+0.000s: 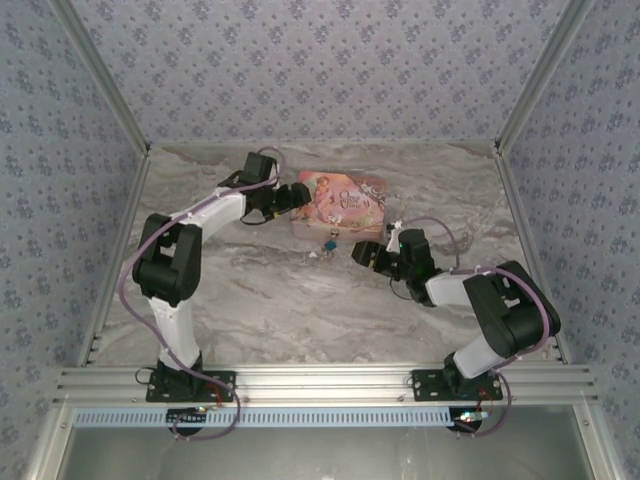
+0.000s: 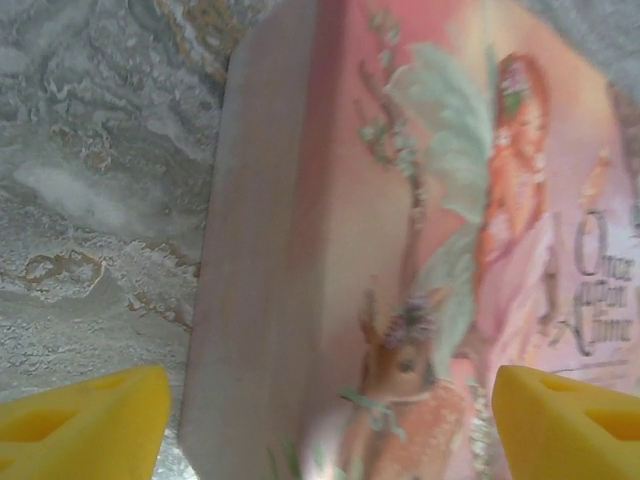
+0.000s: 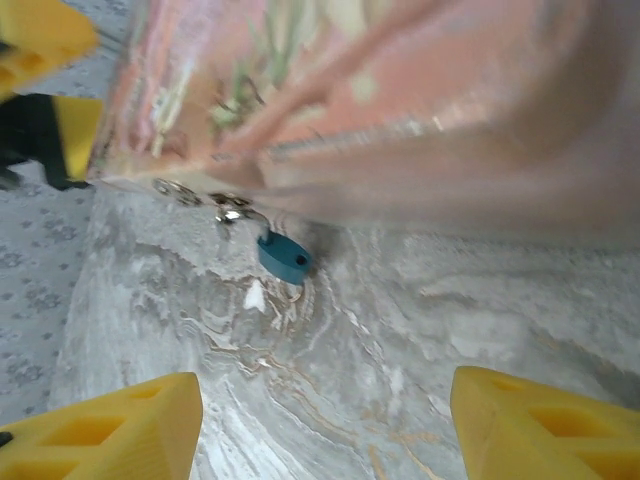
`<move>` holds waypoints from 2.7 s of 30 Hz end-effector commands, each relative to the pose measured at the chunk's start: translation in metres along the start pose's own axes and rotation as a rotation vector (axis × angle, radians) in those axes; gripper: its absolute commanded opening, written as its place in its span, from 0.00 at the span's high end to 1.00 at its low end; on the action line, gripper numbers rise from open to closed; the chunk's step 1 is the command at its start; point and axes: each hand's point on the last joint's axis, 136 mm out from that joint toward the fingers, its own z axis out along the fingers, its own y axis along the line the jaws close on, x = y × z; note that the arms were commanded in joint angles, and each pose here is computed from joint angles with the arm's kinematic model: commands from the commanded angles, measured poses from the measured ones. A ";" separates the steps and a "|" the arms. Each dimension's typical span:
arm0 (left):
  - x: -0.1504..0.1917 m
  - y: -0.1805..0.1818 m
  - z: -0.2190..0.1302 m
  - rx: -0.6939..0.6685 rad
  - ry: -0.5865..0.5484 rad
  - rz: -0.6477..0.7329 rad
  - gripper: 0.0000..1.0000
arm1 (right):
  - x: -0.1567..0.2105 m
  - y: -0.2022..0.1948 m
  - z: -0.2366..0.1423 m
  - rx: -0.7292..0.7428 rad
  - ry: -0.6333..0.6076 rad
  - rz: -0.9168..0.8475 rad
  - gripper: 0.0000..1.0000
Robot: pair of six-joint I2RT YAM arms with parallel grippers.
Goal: Unlock the padlock with the key
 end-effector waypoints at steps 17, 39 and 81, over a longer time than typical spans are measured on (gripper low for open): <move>0.090 0.040 0.000 -0.053 0.120 -0.083 0.24 | -0.090 0.006 0.015 -0.166 -0.153 -0.262 0.32; 0.104 0.043 0.001 -0.052 0.093 -0.138 0.26 | -0.025 0.021 0.031 -0.360 -0.037 -0.344 0.35; 0.104 0.045 0.000 -0.062 0.088 -0.141 0.27 | -0.016 0.020 0.051 -0.387 0.002 -0.315 0.99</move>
